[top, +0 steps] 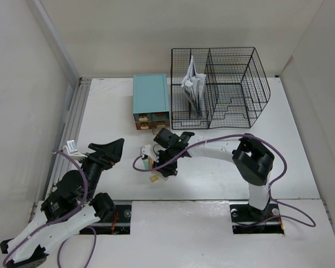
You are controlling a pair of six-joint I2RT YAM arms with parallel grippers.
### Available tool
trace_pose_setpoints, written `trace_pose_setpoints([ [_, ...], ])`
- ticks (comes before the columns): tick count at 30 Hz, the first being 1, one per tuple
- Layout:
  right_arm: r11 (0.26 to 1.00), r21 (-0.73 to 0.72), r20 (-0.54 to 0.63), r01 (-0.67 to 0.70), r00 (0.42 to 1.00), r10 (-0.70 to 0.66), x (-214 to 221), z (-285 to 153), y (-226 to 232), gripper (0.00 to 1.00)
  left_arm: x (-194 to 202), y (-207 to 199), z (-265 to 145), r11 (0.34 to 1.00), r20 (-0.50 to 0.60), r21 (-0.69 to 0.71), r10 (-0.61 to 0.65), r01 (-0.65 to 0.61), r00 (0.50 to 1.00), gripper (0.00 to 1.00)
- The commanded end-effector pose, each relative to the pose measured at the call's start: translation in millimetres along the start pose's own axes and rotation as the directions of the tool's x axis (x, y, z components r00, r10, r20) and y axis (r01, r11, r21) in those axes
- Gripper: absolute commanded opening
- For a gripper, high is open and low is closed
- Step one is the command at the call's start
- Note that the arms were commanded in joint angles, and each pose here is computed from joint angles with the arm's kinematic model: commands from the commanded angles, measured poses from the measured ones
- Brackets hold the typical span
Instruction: Organize the desk
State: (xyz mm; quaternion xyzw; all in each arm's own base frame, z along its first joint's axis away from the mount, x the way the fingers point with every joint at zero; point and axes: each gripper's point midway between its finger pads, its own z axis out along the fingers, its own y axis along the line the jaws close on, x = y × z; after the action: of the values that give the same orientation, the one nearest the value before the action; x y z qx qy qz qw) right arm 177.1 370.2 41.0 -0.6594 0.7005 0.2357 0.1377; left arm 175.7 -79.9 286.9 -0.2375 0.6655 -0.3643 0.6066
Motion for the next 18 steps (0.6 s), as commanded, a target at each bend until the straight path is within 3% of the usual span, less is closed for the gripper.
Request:
trace_pose_setpoints([
  [1, 1.0, 0.007, 0.007, -0.005, 1.0, 0.005, -5, 9, -4, 0.47, 4, -1, 0, 1.0, -0.011, 0.015, -0.007, 0.007, 1.0, 0.99],
  [18, 0.992, 0.121, -0.022, -0.028, 0.999, 0.031, -2, 13, -27, 0.48, 3, -5, 0, 0.999, -0.004, 0.038, -0.008, 0.008, 1.0, 0.99],
])
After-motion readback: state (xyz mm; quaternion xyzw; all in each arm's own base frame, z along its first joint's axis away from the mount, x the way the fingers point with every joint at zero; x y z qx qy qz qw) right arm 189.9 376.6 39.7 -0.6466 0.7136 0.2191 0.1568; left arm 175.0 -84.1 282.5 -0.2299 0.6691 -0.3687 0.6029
